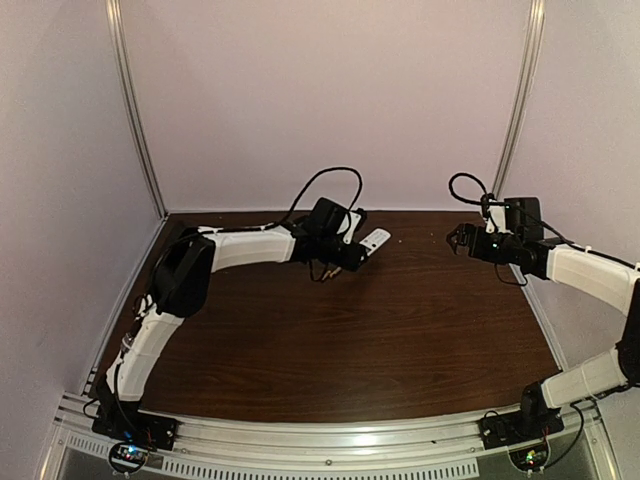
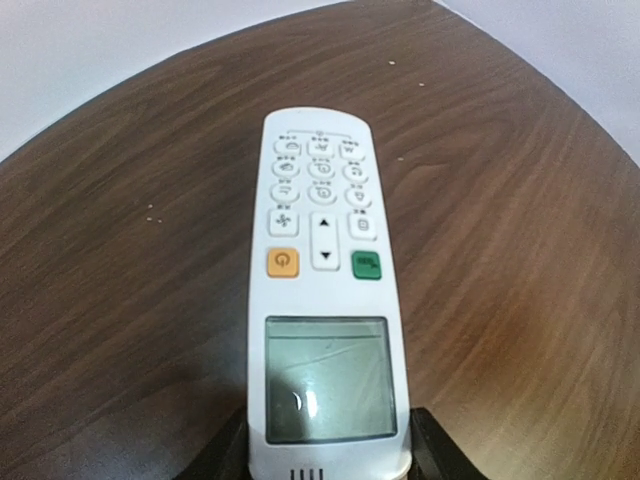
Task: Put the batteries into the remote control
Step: Pick up the remote control from the center of the board, then pass from the left arm to the right
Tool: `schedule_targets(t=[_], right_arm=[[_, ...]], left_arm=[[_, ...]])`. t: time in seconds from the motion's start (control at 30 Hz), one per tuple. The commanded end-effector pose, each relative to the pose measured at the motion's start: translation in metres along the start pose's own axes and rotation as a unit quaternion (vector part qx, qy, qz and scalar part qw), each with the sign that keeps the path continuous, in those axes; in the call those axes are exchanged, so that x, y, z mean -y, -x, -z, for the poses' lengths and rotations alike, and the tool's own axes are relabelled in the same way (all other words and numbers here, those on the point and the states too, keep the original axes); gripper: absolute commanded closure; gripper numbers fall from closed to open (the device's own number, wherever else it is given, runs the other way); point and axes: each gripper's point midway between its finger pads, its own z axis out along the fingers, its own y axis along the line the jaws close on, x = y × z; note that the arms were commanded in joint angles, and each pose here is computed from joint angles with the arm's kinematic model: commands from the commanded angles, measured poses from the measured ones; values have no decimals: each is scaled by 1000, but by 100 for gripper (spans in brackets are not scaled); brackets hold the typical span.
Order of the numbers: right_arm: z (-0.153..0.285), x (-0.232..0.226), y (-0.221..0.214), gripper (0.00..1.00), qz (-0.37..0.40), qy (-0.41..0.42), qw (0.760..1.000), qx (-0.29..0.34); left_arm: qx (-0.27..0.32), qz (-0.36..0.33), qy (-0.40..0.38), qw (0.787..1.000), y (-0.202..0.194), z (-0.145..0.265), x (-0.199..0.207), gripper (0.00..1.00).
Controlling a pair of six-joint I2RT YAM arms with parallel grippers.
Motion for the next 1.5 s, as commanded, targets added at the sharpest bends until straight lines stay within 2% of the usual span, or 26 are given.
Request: schedule_targets(t=[0.0, 0.17, 0.3, 0.5, 0.63, 0.73, 0.87, 1.13, 1.3, 1.47], right_arm=[[9, -9, 7, 0, 17, 22, 999, 17], [21, -21, 4, 0, 44, 56, 997, 30], [32, -35, -7, 0, 72, 81, 993, 43], [46, -90, -38, 3, 140, 160, 976, 41], [50, -126, -59, 8, 199, 176, 964, 22], [44, -152, -85, 10, 250, 182, 951, -19], [48, -177, -108, 10, 309, 189, 931, -39], [54, -205, -124, 12, 426, 174, 887, -41], [44, -221, -134, 23, 489, 148, 859, -47], [32, -232, -146, 28, 531, 136, 834, -61]], left_arm=[[17, -27, -59, 998, 15, 29, 33, 79], [-21, -48, -102, 993, -17, 67, 48, 81], [-75, -70, -122, 987, -59, 96, 51, 82], [-126, -58, -181, 974, -100, 135, 67, 83], [-144, -35, -211, 966, -96, 153, 78, 83], [-152, -18, -233, 960, -86, 167, 85, 83], [-157, 7, -262, 952, -72, 183, 84, 83], [-170, 30, -304, 937, -56, 207, 93, 84], [-173, 35, -339, 924, -52, 218, 104, 84], [-177, 43, -369, 911, -51, 225, 113, 84]])
